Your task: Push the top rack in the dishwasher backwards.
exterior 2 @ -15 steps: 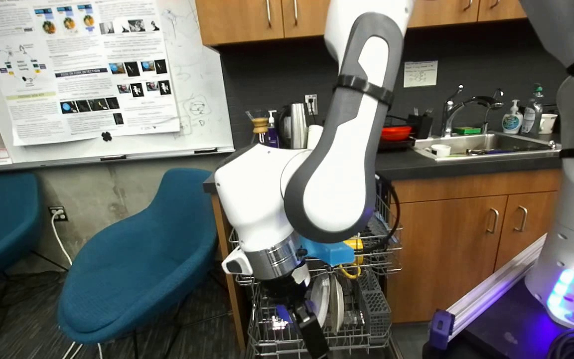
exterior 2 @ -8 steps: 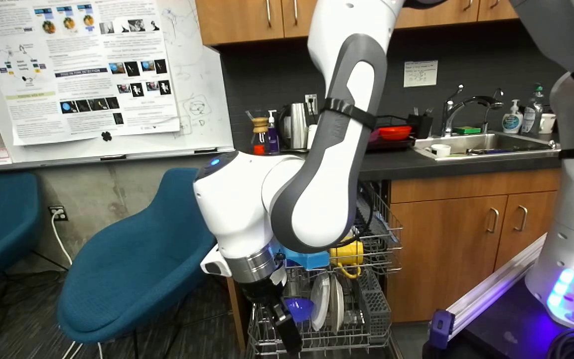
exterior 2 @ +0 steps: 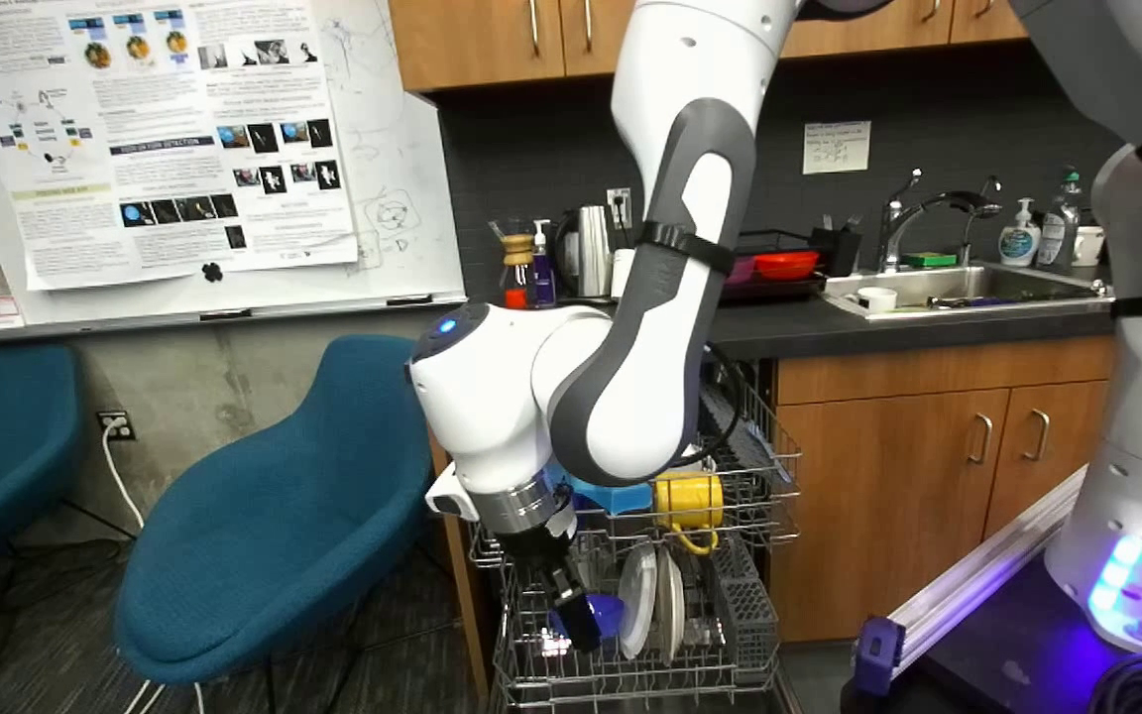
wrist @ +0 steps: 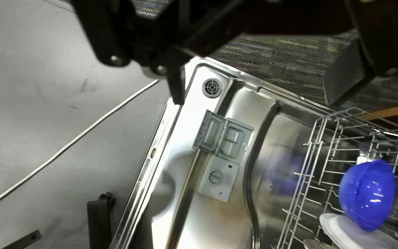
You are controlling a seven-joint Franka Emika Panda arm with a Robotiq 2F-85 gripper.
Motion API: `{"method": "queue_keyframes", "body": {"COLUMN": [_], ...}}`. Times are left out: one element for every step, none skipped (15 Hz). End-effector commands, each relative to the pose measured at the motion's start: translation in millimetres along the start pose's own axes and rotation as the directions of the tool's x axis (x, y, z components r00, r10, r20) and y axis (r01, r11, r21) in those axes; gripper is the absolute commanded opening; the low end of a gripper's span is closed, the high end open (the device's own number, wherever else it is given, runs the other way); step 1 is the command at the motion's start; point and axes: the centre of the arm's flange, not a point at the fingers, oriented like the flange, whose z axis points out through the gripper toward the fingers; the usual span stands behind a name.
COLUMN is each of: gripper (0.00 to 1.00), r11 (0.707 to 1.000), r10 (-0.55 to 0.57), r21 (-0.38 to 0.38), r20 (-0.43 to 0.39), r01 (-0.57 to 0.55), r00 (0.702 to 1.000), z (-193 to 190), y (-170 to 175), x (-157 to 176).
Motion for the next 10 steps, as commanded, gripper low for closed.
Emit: {"method": "queue_keyframes", "body": {"gripper": [1.00,1.00,1.00,1.00,1.00,1.00,1.00,1.00,1.00,1.00], "r11": [0.998,0.997,0.996,0.995,0.993,0.991,0.989,0.987,0.984,0.983], "r10": [0.056,0.065,0.078,0.089,0.104,0.121,0.140,0.154,0.167,0.176], "r21": [-0.039,-0.046,-0.048,-0.048,-0.052,-0.053,-0.052,-0.050,-0.056,-0.057], "r20": [-0.004,0.000,0.001,0.005,0.007,0.009,0.011,0.009,0.009,0.007], "r01": [-0.056,-0.065,-0.077,-0.088,-0.104,-0.120,-0.139,-0.153,-0.167,-0.176], "r00": [0.998,0.998,0.997,0.996,0.995,0.993,0.990,0.988,0.986,0.984], "z": [9.7,12.3,14.3,16.9,19.2,22.3,25.4,28.3,32.5,34.6], "y": [19.3,25.2,30.2,34.9,40.1,44.9,50.7,55.9,61.4,65.5], "x": [-18.0,-22.6,-26.9,-31.4,-37.6,-43.1,-50.1,-55.9,-62.6,-67.4]}}
